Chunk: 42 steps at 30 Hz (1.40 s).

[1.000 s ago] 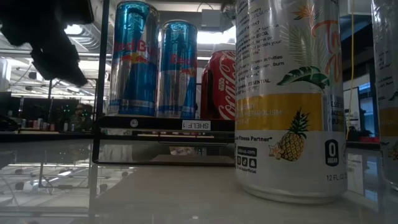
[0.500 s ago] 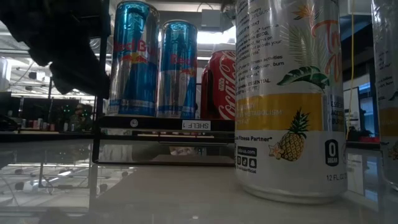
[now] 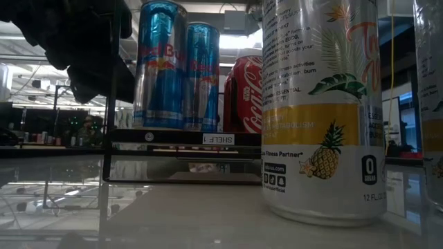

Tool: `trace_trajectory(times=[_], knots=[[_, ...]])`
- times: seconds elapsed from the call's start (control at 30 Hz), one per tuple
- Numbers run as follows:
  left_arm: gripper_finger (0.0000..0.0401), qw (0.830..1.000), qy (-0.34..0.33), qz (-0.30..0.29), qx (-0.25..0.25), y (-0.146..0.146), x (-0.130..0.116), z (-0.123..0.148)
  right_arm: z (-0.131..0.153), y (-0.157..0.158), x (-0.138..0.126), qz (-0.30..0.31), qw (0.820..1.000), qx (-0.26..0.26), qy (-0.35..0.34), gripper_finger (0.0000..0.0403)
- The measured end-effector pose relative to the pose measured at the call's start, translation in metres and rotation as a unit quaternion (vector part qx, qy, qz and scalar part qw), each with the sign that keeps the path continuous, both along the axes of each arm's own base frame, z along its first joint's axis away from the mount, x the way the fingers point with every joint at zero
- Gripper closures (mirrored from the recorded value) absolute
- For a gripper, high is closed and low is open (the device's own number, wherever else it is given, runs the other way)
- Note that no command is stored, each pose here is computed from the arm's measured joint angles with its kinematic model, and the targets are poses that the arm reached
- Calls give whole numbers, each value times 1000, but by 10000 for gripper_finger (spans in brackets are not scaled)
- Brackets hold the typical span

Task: Place canned beverage on shelf
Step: Put the blue soda can on the shelf, then put the right yellow soda can on the shelf aligned with the other blue soda can

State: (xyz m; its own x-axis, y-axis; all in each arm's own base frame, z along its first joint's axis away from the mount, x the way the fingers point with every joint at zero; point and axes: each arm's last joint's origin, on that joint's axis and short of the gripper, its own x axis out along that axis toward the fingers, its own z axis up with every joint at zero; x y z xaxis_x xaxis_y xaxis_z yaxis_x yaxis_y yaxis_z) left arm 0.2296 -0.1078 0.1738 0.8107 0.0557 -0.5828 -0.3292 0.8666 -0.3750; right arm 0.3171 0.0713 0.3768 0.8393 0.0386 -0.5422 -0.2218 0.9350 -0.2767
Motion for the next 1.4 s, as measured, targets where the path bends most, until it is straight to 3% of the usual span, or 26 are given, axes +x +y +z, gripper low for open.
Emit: trace_trajectory(times=[0.43,0.83,1.1,1.4], knots=[[296,1000,-18,-9,3,-1,2,3,0,0,0,-2,1000,0,-1,27],[296,999,-16,-13,32,3,-4,10,13,15,-17,2,998,58,-13,27],[296,999,-23,-5,36,9,-14,24,23,40,-50,-22,990,141,11,27],[296,999,-23,-6,34,9,-15,25,14,72,-75,-92,957,261,84,27]])
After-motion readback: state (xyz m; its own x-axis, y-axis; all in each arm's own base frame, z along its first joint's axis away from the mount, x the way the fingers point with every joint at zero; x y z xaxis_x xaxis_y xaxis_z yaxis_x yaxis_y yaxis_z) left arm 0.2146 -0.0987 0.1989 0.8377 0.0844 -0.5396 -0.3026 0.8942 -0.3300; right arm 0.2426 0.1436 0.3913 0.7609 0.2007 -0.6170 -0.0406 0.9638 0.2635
